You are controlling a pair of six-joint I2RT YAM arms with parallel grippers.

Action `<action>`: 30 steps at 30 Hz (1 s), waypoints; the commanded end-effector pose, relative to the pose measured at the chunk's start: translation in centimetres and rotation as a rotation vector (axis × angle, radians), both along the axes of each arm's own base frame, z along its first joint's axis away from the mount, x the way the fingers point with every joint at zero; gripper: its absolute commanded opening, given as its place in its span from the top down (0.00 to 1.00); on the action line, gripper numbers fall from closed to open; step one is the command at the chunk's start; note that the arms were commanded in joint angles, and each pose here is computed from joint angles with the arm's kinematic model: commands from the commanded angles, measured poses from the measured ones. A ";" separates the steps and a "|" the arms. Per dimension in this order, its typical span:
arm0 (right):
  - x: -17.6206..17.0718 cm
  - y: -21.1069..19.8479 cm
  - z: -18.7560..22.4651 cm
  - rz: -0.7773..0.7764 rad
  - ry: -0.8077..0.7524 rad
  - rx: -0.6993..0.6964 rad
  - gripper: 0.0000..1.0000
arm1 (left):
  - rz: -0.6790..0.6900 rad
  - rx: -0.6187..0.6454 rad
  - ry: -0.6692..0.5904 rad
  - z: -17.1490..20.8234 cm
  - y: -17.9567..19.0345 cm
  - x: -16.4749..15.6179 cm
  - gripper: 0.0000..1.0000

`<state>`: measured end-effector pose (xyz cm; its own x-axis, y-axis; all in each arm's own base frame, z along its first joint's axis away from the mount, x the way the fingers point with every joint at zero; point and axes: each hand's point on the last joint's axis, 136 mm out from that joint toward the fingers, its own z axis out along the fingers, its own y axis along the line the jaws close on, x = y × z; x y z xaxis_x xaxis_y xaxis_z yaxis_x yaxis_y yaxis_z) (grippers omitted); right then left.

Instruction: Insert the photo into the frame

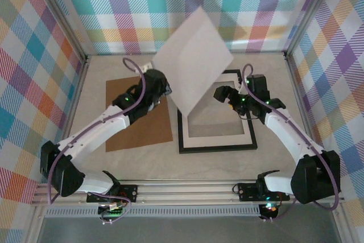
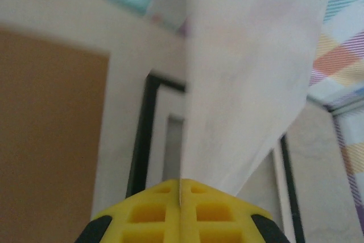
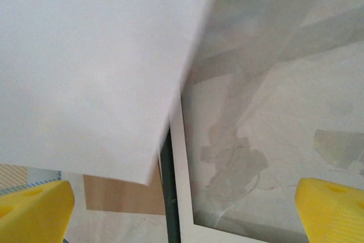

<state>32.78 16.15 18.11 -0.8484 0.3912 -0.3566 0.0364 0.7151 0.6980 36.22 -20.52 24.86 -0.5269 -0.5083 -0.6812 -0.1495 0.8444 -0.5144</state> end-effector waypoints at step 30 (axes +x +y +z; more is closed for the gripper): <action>0.0 11.9 -6.1 0.166 0.140 0.265 0.09 | 0.383 -0.674 0.240 -10.1 3.5 -8.4 1.00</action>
<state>31.79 26.76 10.10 -0.9393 0.3213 -0.1200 0.0914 0.5717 0.8153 28.83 -17.86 15.53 -0.3451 -0.9327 -0.1050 -0.5041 0.2786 -0.8175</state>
